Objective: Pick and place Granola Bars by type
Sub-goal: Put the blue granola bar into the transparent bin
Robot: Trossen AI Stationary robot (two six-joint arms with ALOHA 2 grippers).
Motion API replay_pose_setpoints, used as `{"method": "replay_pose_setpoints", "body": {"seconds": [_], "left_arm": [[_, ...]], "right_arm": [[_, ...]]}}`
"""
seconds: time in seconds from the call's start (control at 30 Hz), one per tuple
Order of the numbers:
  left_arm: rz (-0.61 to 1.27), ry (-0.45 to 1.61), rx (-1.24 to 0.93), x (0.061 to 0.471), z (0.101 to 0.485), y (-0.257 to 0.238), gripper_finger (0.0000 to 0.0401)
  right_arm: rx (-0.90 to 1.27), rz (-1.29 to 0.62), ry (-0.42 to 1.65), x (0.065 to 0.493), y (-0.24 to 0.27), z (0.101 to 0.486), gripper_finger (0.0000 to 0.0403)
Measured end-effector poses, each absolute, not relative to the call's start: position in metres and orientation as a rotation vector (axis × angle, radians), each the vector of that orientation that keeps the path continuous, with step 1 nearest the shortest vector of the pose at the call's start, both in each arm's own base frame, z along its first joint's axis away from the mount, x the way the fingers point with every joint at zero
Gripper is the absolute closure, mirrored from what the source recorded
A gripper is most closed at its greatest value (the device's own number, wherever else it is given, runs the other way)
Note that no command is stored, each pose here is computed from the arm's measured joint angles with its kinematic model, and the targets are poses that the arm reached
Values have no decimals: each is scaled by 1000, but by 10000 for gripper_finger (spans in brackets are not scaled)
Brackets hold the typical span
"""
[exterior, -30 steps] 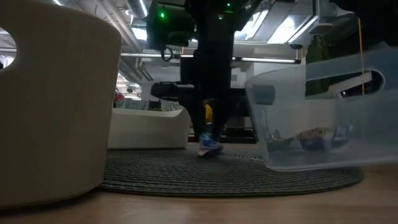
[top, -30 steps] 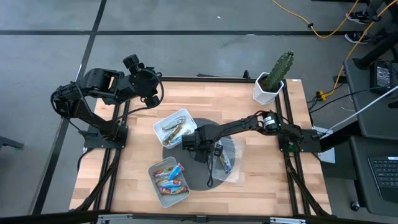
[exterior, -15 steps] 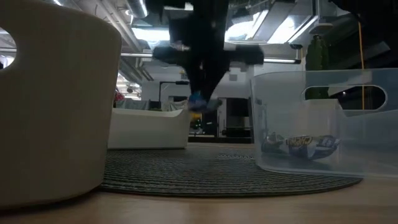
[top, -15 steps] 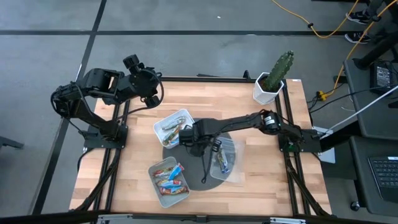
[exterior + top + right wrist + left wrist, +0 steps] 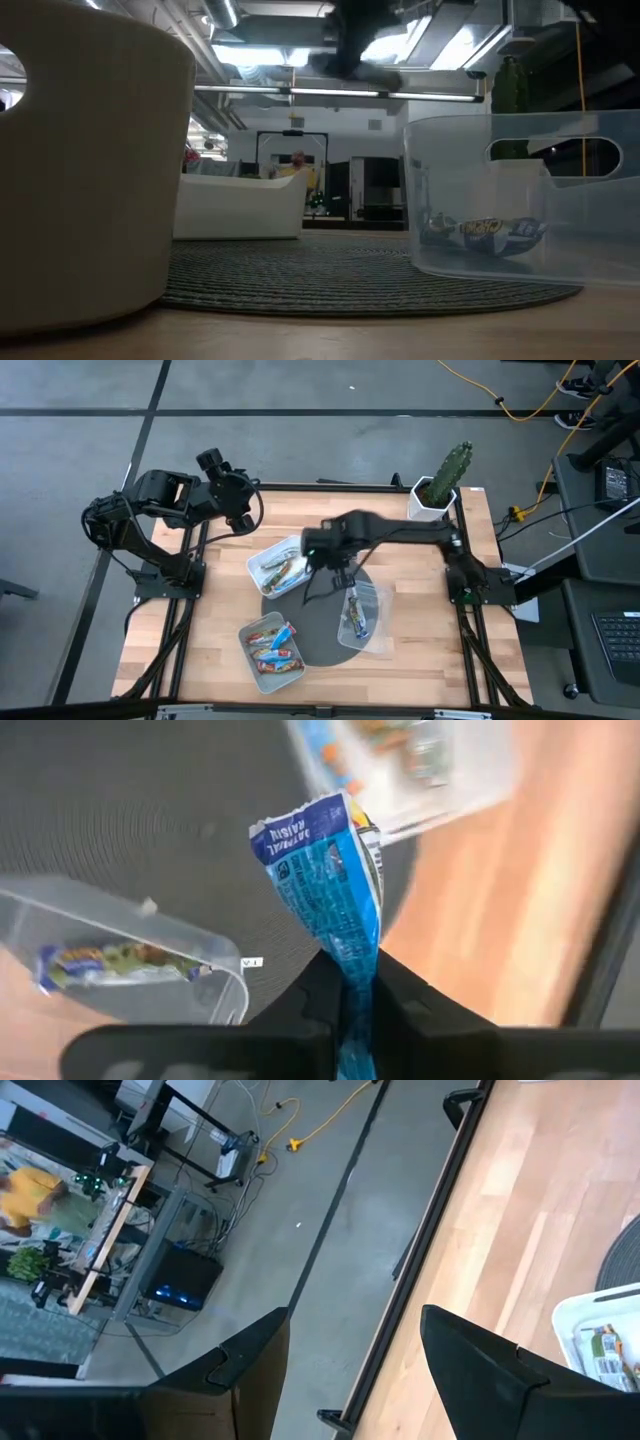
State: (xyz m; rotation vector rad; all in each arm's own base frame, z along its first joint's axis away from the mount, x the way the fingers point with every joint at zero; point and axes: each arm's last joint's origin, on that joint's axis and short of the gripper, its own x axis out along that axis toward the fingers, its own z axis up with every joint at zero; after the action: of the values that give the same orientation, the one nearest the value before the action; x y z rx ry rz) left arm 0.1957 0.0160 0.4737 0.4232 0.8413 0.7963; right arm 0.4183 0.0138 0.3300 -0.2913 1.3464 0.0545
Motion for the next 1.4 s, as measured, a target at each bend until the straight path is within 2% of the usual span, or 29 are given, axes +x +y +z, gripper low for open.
{"method": "replay_pose_setpoints", "body": {"seconds": [0.27,0.4,0.57,0.73,0.93,1.1,1.2,1.4], "left_arm": [[797,870,440,193,472,16,182],[798,869,439,193,472,16,182],[798,864,437,191,473,16,182],[796,867,439,190,473,16,182],[796,871,441,188,474,16,182],[797,870,441,187,474,16,182],[798,869,440,187,474,16,182],[800,866,432,188,474,16,182]], "right_arm": [[-145,-330,1068,346,5,424,376],[-137,-450,890,299,11,468,362],[-91,-404,718,247,15,506,377],[-71,-226,622,208,23,527,377],[-48,-9,542,190,37,539,363],[-125,84,457,208,56,539,379],[-177,140,471,229,66,522,378],[-208,135,646,254,73,458,356]]}}
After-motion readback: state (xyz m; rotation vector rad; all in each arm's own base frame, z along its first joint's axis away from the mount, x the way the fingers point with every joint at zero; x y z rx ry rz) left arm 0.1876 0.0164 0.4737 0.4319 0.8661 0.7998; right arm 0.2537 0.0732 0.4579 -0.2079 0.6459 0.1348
